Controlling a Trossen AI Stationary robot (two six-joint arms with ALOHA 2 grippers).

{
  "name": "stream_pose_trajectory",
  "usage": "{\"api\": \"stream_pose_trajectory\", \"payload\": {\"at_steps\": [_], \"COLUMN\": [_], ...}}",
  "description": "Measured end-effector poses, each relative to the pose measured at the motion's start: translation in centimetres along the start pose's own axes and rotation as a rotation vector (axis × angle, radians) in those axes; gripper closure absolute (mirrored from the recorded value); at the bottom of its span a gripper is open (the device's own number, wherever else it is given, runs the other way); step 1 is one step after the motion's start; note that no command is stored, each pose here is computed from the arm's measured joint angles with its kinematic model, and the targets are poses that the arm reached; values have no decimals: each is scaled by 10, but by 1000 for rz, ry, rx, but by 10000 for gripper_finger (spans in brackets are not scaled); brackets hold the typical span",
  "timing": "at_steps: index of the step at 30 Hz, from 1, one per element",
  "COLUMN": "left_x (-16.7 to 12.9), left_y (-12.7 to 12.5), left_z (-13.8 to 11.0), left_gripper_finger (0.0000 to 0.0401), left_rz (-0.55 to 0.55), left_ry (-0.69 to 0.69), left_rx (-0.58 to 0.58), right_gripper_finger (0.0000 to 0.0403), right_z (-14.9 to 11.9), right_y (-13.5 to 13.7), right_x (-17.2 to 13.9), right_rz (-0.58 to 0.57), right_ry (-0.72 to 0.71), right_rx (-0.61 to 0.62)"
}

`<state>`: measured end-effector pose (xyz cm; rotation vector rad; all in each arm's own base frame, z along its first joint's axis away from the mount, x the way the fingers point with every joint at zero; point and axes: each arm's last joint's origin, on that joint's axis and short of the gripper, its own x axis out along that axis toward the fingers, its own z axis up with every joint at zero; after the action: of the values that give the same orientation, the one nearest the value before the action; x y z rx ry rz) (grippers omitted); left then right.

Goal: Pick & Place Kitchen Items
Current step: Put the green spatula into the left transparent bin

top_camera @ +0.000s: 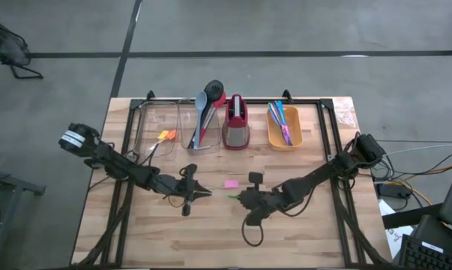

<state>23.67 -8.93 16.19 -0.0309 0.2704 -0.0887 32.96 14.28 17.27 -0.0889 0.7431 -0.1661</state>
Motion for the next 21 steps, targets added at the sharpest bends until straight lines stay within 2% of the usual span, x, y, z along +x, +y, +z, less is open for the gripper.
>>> {"api": "stream_pose_trajectory", "payload": {"at_steps": [7, 12, 21], "left_x": [0, 0, -2], "left_y": [2, 4, 9], "left_z": [0, 0, -2], "left_gripper_finger": [385, 373, 380], "left_rz": [79, 157, 291], "left_ry": [-9, -15, -5], "left_rx": [19, 14, 10], "right_gripper_finger": [299, 237, 137], "right_z": [-1, -2, -3], "right_y": [0, -1, -9], "right_x": [0, 0, -15], "right_rz": [-5, -11, -23], "right_ry": [6, 21, 84], "right_rx": [67, 69, 58]}}
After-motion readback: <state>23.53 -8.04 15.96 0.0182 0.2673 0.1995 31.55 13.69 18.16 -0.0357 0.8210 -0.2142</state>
